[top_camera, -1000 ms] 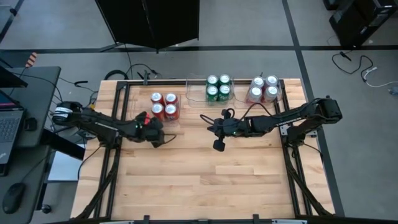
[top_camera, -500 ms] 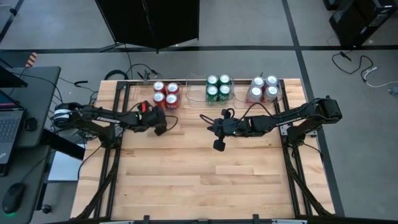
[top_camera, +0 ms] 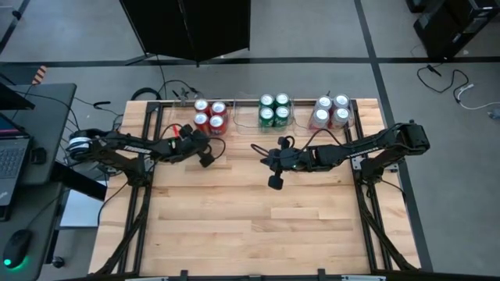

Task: Sort soda cans
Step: Move the bottom transparent bin from the middle to the top left of the table

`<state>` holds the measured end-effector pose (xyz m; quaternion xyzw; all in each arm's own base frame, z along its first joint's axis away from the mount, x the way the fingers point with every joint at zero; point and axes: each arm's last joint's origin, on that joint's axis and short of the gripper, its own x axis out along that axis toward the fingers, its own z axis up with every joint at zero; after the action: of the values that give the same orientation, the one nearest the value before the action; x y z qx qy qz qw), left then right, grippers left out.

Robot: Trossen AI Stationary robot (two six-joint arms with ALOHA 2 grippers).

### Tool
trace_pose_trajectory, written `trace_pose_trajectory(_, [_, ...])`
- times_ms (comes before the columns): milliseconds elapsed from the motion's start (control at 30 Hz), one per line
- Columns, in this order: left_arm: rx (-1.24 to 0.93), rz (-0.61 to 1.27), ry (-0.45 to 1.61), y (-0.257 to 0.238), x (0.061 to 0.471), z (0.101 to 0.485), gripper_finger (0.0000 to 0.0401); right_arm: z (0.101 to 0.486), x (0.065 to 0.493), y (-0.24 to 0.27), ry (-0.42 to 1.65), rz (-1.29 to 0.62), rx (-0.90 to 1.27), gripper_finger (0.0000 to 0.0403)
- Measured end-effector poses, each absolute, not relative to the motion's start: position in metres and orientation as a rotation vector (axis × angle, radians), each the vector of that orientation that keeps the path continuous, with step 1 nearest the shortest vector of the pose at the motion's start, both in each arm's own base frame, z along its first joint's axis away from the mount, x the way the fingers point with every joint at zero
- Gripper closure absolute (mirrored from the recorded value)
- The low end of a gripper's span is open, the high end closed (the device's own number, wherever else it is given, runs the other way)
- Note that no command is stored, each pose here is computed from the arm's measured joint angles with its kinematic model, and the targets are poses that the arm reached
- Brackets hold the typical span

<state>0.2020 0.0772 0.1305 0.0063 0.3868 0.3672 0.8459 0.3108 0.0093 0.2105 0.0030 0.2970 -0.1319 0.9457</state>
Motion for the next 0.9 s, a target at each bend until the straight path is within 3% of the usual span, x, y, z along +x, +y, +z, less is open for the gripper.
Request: trace_pose_trajectory(900, [-0.059,0.838,0.579,0.106,0.217,0.131,0.0401,0.209,0.310,0.008,0.633,-0.238,-0.102,0.0403])
